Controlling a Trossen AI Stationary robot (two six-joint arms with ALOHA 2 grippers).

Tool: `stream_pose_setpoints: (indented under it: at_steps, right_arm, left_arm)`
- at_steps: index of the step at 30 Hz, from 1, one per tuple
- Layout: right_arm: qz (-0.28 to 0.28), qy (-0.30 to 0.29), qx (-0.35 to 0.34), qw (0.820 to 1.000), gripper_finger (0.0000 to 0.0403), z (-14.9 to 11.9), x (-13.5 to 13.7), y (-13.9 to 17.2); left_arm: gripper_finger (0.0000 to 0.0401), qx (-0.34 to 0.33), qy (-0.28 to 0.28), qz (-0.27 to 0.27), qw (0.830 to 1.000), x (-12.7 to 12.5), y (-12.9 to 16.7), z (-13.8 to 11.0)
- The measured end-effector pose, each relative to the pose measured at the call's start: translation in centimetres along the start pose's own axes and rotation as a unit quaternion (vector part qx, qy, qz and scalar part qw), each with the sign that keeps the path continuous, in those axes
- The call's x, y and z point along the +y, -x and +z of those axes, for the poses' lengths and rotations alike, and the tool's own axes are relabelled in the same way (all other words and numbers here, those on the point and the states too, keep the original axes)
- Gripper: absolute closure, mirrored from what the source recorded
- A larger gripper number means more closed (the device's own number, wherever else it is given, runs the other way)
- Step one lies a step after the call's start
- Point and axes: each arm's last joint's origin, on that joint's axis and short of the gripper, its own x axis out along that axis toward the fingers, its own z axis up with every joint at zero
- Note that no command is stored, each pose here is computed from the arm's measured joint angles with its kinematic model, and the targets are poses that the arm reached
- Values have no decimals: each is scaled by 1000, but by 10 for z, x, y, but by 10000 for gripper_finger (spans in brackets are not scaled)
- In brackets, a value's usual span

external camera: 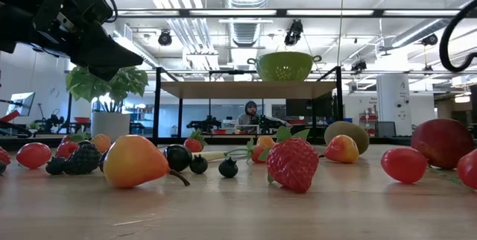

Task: Pick & Place Fruit
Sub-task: Put the pear into the strainer bowl

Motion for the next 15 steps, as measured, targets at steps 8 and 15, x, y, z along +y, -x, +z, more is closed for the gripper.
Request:
stream_pose_setpoints:
  at_steps: [8, 15]
  right_arm:
    - [-3, 5, 0, 1000, 248, 1, -1, -1]
    - [3, 10, 1, 1000, 283, 0, 0, -1]
  left_arm:
    - [381, 0, 0, 0, 1000, 0, 0, 0]
    - [381, 0, 0, 0, 1000, 0, 0, 0]
